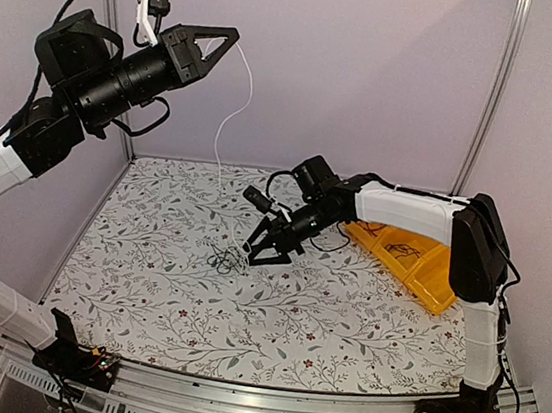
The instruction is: Untangle the cables
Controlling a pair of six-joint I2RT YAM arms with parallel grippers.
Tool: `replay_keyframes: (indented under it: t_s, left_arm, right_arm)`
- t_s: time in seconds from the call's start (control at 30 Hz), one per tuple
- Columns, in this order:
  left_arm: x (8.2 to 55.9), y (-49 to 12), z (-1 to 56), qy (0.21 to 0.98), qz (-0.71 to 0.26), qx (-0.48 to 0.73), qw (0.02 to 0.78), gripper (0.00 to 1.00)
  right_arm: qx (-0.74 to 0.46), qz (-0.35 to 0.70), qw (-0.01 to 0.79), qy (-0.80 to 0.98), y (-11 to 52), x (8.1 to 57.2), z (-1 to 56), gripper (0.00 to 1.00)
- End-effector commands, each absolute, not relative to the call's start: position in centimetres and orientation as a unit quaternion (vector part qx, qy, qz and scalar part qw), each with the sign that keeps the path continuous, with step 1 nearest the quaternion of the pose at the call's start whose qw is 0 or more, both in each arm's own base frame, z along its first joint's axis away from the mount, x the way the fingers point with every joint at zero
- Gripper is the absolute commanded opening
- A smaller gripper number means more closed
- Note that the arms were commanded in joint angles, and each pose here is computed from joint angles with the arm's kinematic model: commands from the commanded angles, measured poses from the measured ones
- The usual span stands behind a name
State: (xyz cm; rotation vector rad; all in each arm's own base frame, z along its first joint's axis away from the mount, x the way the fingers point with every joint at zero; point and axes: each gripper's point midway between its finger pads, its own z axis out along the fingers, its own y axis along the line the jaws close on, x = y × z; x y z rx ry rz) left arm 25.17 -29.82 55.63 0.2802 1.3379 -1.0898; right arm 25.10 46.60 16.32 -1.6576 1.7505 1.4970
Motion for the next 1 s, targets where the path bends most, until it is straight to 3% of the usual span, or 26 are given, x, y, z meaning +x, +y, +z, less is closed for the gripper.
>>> replay_keyframes:
  t_s: [0.0,0.2,0.27,0.5,0.83,0.97]
  left_arm:
    - [24.4,-29.8,56.2,0.576,-0.488,0.121,0.644,0.00]
    - [24.6,-30.0,55.9,0.577,-0.488,0.123,0.644,0.00]
    - [24.6,-30.1,55.8,0.576,-0.489,0.123,0.643,0.00]
    - [24.7,-29.9,55.6,0.577,-0.484,0.119,0.647,0.00]
    - [26.5,-28.1,52.8,0.612,-0.427,0.077,0.661,0.00]
    - [28.0,-28.3,47.9,0.652,-0.378,0.078,0.652,0.15]
  right_arm:
    - [-0.603,0.513,0.203,0.577,47.4,25.0,20.4,0.74]
    - [-0.614,0.467,0.260,0.581,48.5,25.8,22.4,0.69]
    - [-0.619,0.463,0.264,0.577,48.7,25.5,22.7,0.62]
    - [-0.622,0.444,0.274,0.584,48.6,25.6,22.5,0.01]
    - [-0.607,0.367,0.296,0.639,44.0,28.7,21.1,0.00]
    - [-0.591,0.332,0.329,0.657,39.3,30.5,23.5,0.00]
